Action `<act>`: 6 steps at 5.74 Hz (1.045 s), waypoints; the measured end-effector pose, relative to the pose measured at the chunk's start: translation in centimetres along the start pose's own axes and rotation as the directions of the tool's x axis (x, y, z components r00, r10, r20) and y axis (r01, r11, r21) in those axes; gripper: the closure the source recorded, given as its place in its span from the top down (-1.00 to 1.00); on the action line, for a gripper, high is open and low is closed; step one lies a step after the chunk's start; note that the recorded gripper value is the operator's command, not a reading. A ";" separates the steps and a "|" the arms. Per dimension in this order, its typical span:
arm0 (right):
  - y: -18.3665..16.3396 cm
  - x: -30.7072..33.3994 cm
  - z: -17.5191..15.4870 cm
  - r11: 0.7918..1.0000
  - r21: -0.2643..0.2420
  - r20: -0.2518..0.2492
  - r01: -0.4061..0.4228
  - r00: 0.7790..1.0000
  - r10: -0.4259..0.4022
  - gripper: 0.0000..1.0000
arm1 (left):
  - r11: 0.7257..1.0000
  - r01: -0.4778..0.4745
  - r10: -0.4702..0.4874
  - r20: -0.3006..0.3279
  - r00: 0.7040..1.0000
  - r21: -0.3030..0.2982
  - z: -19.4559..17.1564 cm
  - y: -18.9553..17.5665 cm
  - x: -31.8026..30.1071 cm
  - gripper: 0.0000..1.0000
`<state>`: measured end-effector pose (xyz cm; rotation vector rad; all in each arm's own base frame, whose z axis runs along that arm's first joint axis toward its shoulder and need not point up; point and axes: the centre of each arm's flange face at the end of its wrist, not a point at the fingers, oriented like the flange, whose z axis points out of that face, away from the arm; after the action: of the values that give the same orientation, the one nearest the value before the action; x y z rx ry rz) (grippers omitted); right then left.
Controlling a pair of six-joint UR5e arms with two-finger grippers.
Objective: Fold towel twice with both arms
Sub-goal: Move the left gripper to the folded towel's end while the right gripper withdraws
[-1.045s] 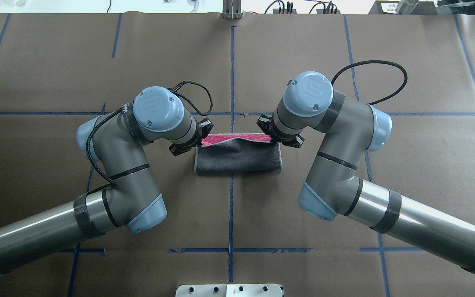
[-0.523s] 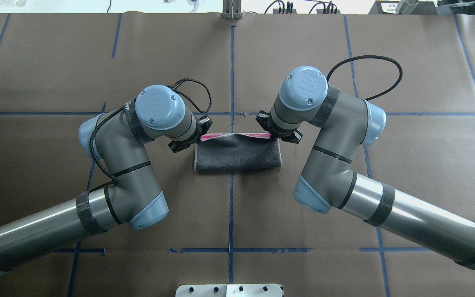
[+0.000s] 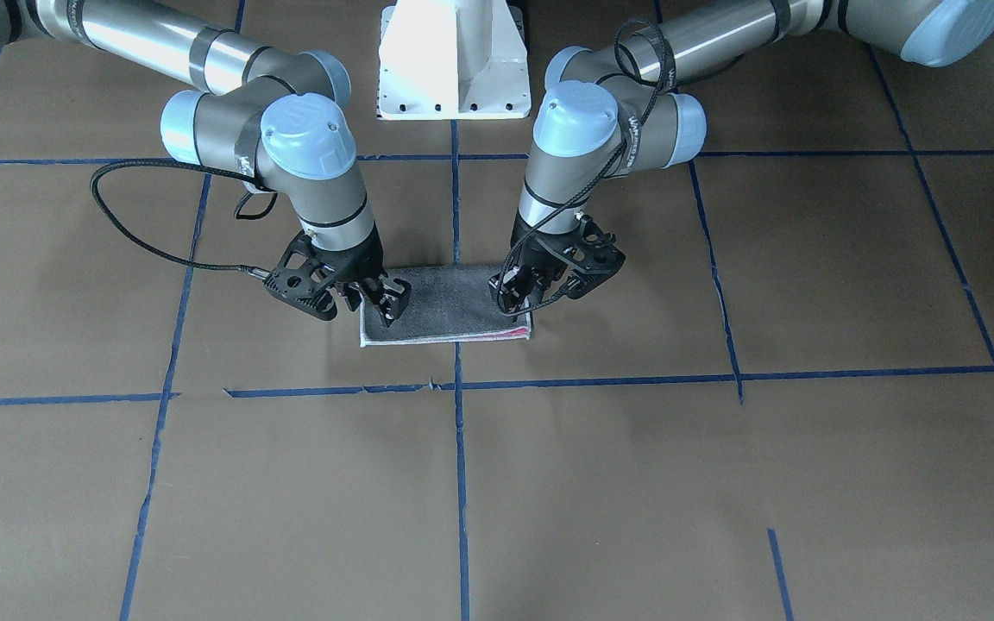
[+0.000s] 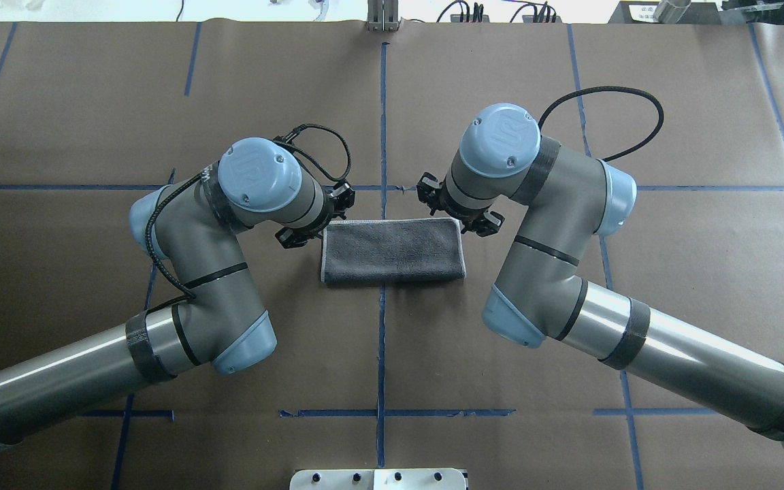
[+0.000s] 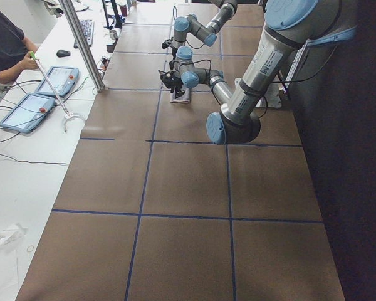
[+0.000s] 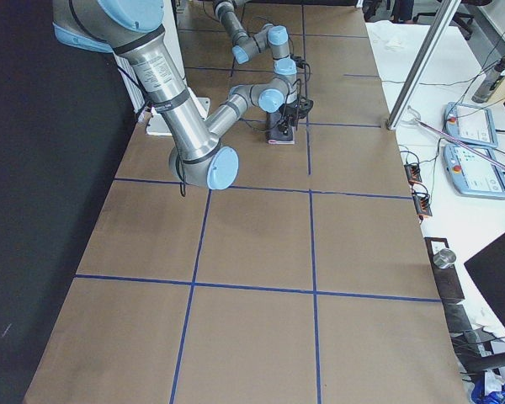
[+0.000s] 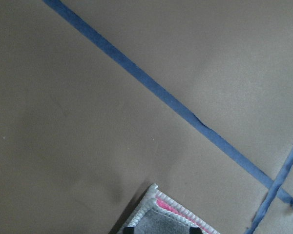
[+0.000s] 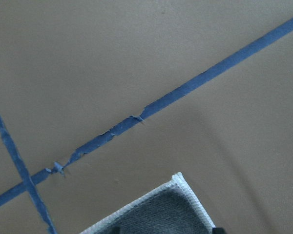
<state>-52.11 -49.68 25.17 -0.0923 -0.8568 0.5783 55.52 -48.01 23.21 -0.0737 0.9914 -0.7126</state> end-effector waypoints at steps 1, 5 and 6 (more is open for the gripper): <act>-1.3 0.3 -2.4 0.999 -0.044 0.028 -0.012 1.000 0.014 1.00 | 1.000 -0.005 0.005 -0.028 1.000 -0.011 -1.1 -0.1 -0.4 0.57; -3.5 10.3 -8.3 0.996 -0.081 0.074 0.035 0.997 -0.029 1.00 | 0.988 0.147 -0.146 0.024 0.989 -0.053 -0.5 4.0 -3.9 0.56; -3.5 10.7 -8.4 0.996 -0.079 0.074 0.043 0.997 -0.037 1.00 | 0.985 0.162 -0.158 0.063 0.985 -0.052 0.6 5.3 -4.9 0.56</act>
<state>-38.89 -45.80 28.05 -0.1279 -0.9505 0.5116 57.05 -41.23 25.17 -0.2248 0.9567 -0.8250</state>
